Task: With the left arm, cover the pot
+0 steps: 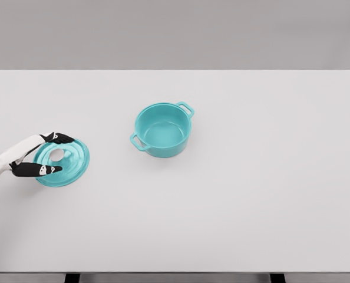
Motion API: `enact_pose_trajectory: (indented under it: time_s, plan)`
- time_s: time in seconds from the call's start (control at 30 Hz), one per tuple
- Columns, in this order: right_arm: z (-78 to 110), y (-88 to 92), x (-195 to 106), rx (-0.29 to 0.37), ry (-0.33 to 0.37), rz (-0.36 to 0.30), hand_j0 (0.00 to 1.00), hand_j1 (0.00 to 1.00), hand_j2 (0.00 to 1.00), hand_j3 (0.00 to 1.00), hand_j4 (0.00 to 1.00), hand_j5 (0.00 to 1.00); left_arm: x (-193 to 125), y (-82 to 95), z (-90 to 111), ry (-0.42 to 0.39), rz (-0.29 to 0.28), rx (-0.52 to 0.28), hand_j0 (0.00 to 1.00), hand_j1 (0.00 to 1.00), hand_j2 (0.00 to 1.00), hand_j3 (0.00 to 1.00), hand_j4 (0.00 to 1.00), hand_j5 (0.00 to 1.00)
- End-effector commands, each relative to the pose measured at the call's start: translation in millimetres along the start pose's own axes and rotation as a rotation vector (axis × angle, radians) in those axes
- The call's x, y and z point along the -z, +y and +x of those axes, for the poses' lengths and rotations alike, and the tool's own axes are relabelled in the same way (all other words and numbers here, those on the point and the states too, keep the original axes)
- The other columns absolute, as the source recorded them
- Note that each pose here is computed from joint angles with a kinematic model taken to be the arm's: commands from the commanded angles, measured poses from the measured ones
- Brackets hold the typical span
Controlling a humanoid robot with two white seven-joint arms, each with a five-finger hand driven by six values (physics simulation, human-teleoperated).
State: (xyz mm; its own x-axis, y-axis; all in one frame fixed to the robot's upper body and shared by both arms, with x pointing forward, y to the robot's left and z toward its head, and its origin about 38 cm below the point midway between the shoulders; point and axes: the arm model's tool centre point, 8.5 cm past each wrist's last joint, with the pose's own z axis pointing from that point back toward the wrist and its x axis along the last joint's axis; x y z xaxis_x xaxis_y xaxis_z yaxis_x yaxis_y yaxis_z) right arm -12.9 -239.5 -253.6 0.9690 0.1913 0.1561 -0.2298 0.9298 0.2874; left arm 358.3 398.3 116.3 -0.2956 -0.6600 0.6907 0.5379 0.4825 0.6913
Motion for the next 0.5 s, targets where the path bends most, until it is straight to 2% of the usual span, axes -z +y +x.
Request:
enact_pose_trajectory:
  time_s: [0.0,0.47]
  plan:
    - [0.0,0.0,0.0,-0.001,0.000,0.000,1.00,1.00,1.00,1.00,1.00,1.00,-0.4,0.8,-0.3,0.001,0.003,-0.004,0.77,0.77,0.77,0.77,0.77,0.77]
    - [0.0,0.0,0.0,-0.001,0.000,0.000,1.00,1.00,1.00,1.00,1.00,1.00,-0.3,0.6,-0.9,0.004,0.005,-0.009,0.77,0.77,0.77,0.77,0.77,0.77]
